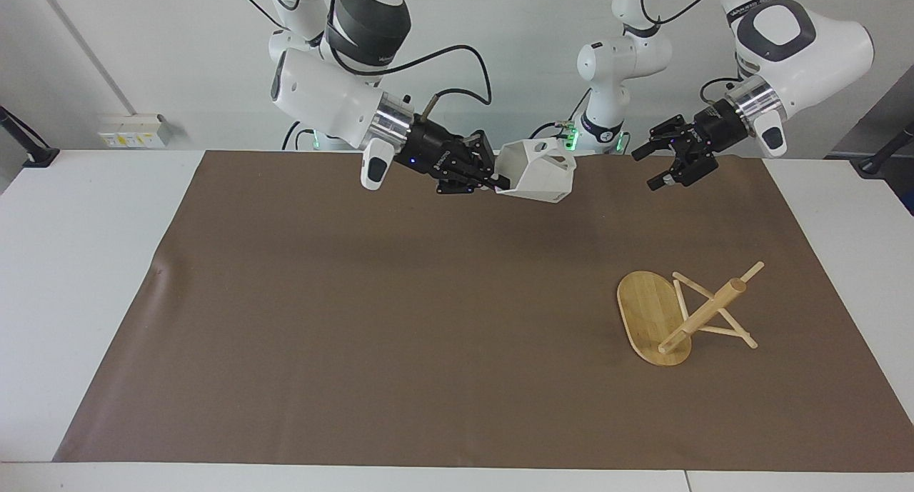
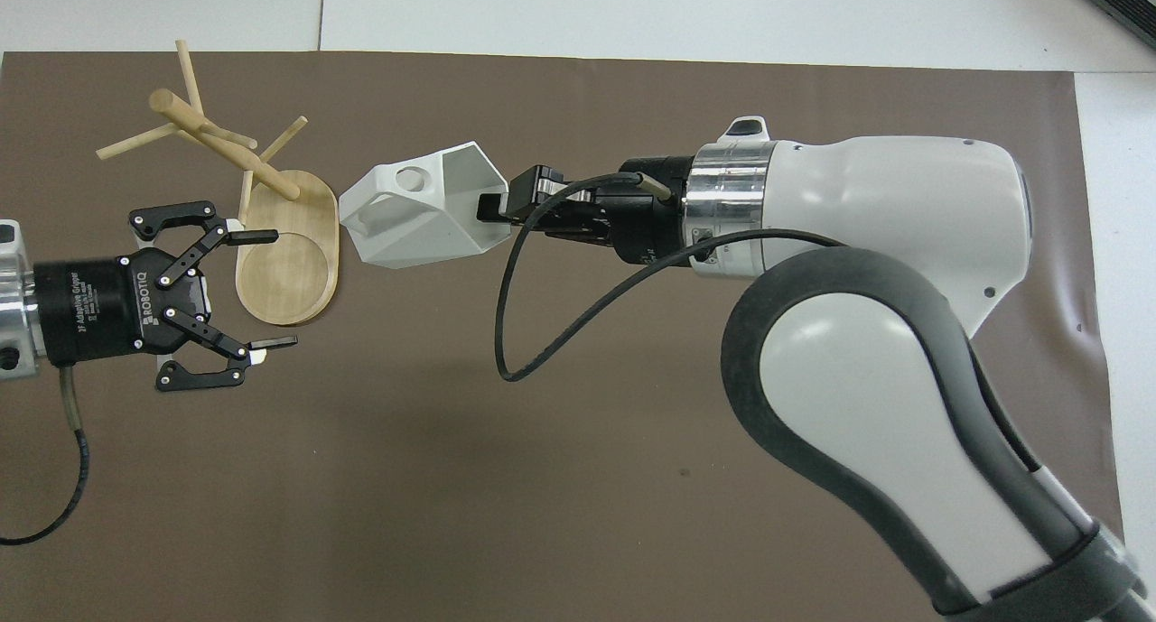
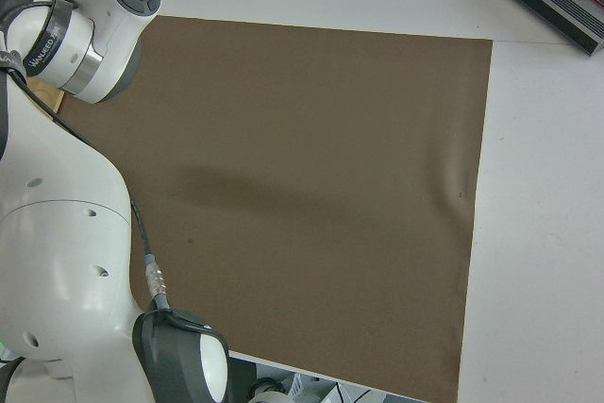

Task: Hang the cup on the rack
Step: 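Close the left gripper on the cup held by the right gripper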

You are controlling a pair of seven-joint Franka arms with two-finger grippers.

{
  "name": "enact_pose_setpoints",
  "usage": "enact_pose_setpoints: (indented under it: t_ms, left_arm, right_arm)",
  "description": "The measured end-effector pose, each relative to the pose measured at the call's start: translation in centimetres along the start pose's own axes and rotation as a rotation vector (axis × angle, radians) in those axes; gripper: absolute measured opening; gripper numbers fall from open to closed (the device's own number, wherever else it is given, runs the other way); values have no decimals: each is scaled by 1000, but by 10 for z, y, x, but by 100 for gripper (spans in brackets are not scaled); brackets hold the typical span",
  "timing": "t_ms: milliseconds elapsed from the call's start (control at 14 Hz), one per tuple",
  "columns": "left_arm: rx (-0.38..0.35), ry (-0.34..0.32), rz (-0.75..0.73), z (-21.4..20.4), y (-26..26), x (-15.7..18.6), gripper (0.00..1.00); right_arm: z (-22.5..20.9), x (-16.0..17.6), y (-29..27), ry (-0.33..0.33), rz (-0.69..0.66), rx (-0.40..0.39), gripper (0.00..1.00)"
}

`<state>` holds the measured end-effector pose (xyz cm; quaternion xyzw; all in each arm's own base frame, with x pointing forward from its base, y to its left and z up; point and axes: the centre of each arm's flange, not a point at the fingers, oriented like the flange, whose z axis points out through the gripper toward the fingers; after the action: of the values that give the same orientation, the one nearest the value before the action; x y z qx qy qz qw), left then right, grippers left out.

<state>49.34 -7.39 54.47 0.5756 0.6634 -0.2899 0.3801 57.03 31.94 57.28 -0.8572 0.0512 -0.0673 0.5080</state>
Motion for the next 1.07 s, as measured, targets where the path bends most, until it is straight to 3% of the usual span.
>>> enact_pose_setpoints:
  t_ms: [214,499,1068]
  left_arm:
    - [7,-65,-71,10,-4,-9,100]
    - [3,-133,-118,29,-9,-28,100]
    - [-79,-135,-175,46,-14,-28,100]
  right_arm:
    - [18,-14,-2,27,2,1,4]
    - [27,-21,-2,16,1,0,4]
    - [25,-19,0,20,4,-2,4]
